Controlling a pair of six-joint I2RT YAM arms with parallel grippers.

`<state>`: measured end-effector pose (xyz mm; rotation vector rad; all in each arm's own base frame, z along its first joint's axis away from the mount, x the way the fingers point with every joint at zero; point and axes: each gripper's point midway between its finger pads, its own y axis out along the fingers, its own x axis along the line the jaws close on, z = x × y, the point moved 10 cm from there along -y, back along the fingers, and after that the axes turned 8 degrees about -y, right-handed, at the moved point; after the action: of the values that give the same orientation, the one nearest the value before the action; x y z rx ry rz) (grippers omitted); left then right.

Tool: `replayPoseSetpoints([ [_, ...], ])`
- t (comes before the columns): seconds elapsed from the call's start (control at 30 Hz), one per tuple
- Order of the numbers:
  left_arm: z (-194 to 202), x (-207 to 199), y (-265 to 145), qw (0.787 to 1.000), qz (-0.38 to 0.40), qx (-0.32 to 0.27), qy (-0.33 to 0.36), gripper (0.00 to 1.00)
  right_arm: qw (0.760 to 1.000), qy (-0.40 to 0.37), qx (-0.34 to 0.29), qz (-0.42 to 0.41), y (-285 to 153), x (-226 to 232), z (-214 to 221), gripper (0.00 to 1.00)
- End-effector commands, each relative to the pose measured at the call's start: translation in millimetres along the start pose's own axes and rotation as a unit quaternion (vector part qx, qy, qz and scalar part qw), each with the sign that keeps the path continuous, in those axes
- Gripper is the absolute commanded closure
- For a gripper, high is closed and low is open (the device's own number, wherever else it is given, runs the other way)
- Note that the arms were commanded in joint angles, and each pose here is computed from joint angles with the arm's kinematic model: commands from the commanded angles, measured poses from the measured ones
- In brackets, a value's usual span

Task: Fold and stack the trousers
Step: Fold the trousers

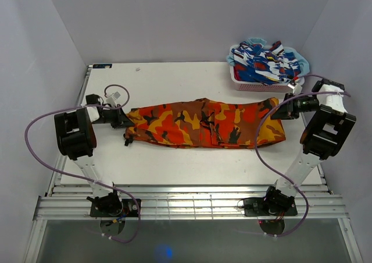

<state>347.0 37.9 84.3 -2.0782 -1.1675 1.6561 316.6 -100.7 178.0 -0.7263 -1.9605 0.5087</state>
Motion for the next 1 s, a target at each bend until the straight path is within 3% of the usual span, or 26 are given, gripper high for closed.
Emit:
replayPoseSetpoints([
  [0.0,29.7,-12.3,-9.8,0.999,0.0,0.021,-0.025,1.0,0.998,-0.031,-0.056,-0.015,-31.0,34.6,-18.4,0.92],
  [0.17,56.5,-32.0,-24.6,1.0,0.003,0.02,-0.021,1.0,0.992,-0.041,-0.104,-0.049,-35.4,66.4,-26.5,0.92],
  [0.37,65.0,-39.5,-18.8,0.999,-0.003,0.037,0.0,1.0,0.99,-0.016,-0.094,-0.102,20.8,101.5,-43.6,0.92],
  [0.53,62.2,-44.0,-14.0,0.999,0.0,0.038,0.007,1.0,0.988,-0.045,-0.113,-0.093,56.7,147.2,-71.2,0.92],
  [0.77,62.4,-40.2,-5.7,0.999,0.001,0.039,-0.002,1.0,0.985,-0.056,-0.061,-0.154,132.0,237.3,-71.8,0.92],
  [0.97,63.5,-40.2,-2.6,0.999,0.008,0.037,-0.003,1.0,0.985,-0.064,0.007,-0.163,193.4,271.6,-59.2,0.92],
])
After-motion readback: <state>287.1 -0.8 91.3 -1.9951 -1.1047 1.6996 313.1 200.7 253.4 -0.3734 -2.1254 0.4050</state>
